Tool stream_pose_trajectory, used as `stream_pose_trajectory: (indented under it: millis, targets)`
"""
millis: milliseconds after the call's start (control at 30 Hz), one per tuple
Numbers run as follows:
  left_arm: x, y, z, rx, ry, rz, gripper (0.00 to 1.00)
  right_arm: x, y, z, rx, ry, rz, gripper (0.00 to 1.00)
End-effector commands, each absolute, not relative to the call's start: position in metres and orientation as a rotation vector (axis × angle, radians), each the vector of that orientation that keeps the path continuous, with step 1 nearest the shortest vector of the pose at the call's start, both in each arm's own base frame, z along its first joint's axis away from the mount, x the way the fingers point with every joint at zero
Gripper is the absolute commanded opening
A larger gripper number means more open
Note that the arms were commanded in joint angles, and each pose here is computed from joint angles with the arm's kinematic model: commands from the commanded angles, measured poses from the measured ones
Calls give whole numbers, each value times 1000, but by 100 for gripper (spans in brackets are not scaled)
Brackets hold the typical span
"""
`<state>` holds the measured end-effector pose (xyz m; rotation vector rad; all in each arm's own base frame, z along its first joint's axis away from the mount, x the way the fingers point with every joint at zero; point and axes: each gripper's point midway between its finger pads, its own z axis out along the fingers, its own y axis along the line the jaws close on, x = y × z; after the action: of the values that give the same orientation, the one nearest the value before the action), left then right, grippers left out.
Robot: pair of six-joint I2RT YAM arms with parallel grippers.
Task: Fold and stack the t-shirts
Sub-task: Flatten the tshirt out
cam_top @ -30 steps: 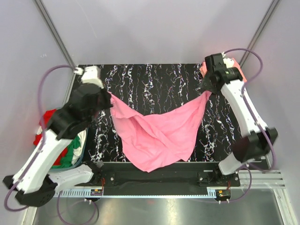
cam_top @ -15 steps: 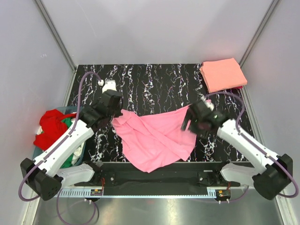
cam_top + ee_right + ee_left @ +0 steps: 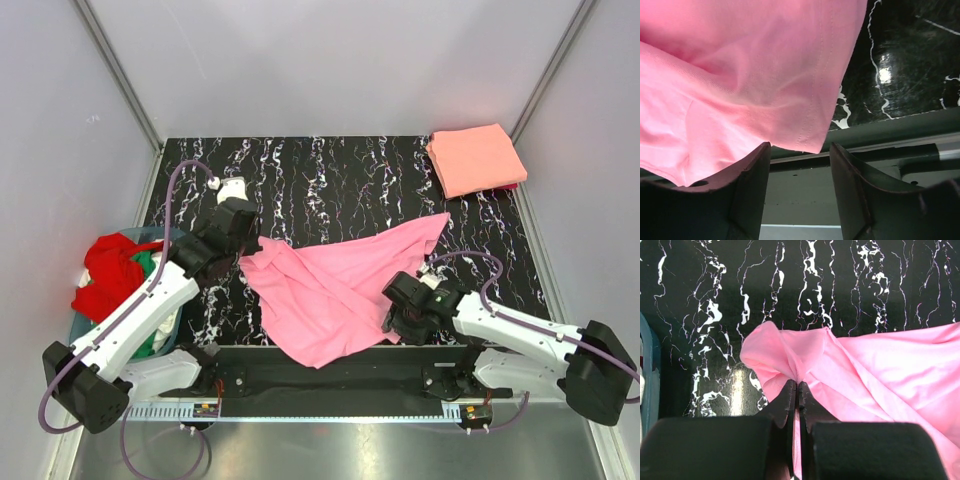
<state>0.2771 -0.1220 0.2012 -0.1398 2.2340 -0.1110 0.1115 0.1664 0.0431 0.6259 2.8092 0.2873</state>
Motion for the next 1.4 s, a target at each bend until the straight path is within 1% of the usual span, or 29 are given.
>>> stream_pose_trajectory:
  millis: [0, 200, 333, 400, 433, 467, 567, 633, 667, 733, 1067, 1133, 1200, 1267, 1300, 1333, 1367]
  targets:
    - [282, -127, 213, -168, 2179, -179, 0, 118, 181, 43, 692, 2764, 355, 56]
    - [281, -126, 212, -171, 2182, -174, 0, 119, 178, 36, 678, 2766, 292, 45]
    - [280, -126, 210, -172, 2185, -175, 0, 115, 171, 32, 700, 2765, 275, 45]
    - [280, -126, 209, -176, 2185, -177, 0, 114, 167, 31, 710, 2749, 274, 41]
    - [280, -126, 208, -175, 2188, -175, 0, 115, 167, 32, 717, 2743, 282, 38]
    - [280, -126, 209, -175, 2187, -178, 0, 115, 166, 32, 719, 2739, 282, 31]
    - [279, -126, 210, -177, 2187, -181, 0, 114, 165, 31, 721, 2738, 281, 17]
    - [279, -126, 209, -176, 2187, -178, 0, 114, 164, 31, 721, 2737, 275, 11]
    - [279, -125, 207, -178, 2191, -174, 0, 113, 164, 32, 719, 2735, 278, 6]
    - [279, -126, 207, -181, 2191, -175, 0, 114, 163, 33, 721, 2733, 277, 1]
    - [277, -123, 213, -184, 2188, -172, 0, 121, 161, 57, 676, 2691, 275, 0]
    - [274, -119, 218, -188, 2184, -163, 0, 127, 159, 74, 651, 2659, 271, 0]
    - [270, -113, 232, -193, 2166, -149, 0, 138, 164, 103, 632, 2606, 303, 0]
    - [264, -107, 255, -190, 2130, -159, 0, 145, 152, 126, 585, 2557, 250, 0]
    - [262, -103, 264, -190, 2114, -155, 0, 151, 153, 154, 552, 2522, 270, 0]
    - [259, -99, 288, -201, 2065, -179, 0, 158, 150, 171, 539, 2471, 263, 0]
    - [253, -93, 297, -192, 2060, -163, 0, 163, 148, 187, 526, 2438, 272, 0]
